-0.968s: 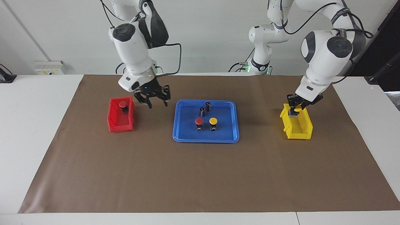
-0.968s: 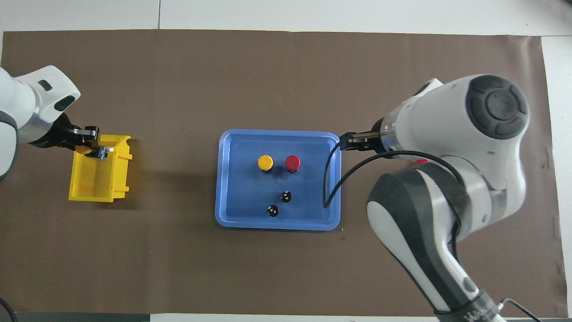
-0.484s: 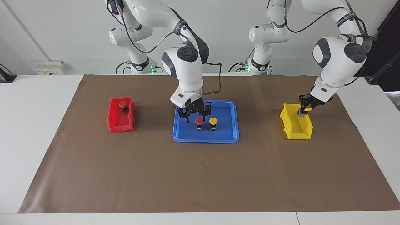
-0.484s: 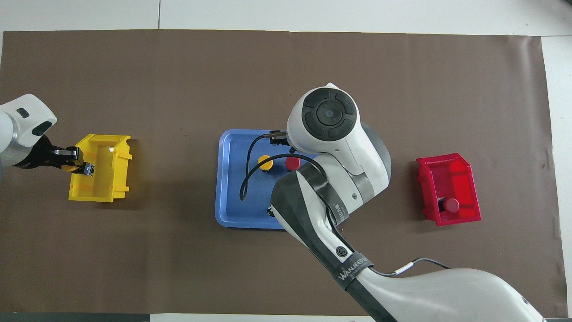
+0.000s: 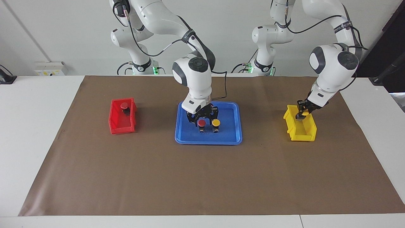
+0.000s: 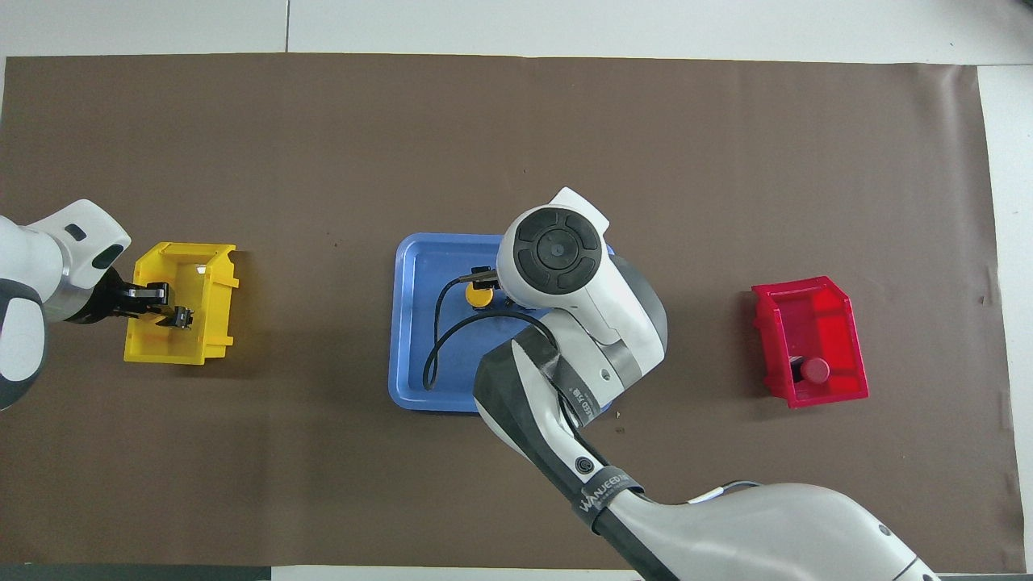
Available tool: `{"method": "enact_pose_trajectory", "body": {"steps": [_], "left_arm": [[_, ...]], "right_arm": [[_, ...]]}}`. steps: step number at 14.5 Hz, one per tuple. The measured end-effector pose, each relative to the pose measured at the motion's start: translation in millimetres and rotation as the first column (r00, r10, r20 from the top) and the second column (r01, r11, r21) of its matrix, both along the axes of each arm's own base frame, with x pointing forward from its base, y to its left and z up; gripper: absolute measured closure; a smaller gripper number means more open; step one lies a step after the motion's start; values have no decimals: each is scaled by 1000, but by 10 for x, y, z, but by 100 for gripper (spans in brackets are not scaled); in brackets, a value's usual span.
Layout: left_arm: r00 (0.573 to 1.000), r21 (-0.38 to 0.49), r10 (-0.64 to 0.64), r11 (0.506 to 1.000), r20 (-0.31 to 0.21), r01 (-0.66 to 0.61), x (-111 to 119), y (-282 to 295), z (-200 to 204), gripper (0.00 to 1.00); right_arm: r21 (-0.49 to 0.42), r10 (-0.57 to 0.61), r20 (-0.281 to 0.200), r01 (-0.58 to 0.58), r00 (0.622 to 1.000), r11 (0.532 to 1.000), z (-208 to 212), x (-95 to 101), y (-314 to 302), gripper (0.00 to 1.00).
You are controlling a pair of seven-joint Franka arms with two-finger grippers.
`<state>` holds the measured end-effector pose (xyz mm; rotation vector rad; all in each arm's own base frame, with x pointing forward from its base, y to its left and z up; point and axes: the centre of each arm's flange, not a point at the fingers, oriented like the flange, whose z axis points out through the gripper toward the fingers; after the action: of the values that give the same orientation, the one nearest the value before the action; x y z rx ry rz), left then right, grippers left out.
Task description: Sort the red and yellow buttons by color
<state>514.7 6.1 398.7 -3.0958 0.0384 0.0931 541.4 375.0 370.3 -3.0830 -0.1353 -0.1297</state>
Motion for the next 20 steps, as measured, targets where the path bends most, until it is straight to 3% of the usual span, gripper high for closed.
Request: {"method": "enact_pose_trajectory", "body": {"steps": [9, 15, 16, 20], "left_arm": [[1000, -3, 0, 1000, 9, 0, -108, 7, -258, 59], [1000, -5, 3, 1000, 30, -2, -142, 24, -336, 59], [1000, -5, 3, 1000, 30, -3, -142, 25, -337, 59], [999, -5, 10, 1000, 33, -10, -141, 61, -336, 58]], "right_arm": [[5, -21, 3, 21, 1000, 1000, -250, -110, -69, 33], [7, -21, 6, 21, 1000, 1000, -225, -119, -76, 50], [7, -21, 6, 21, 1000, 1000, -226, -119, -76, 57], [8, -25, 9, 25, 1000, 1000, -179, -100, -89, 59]]}}
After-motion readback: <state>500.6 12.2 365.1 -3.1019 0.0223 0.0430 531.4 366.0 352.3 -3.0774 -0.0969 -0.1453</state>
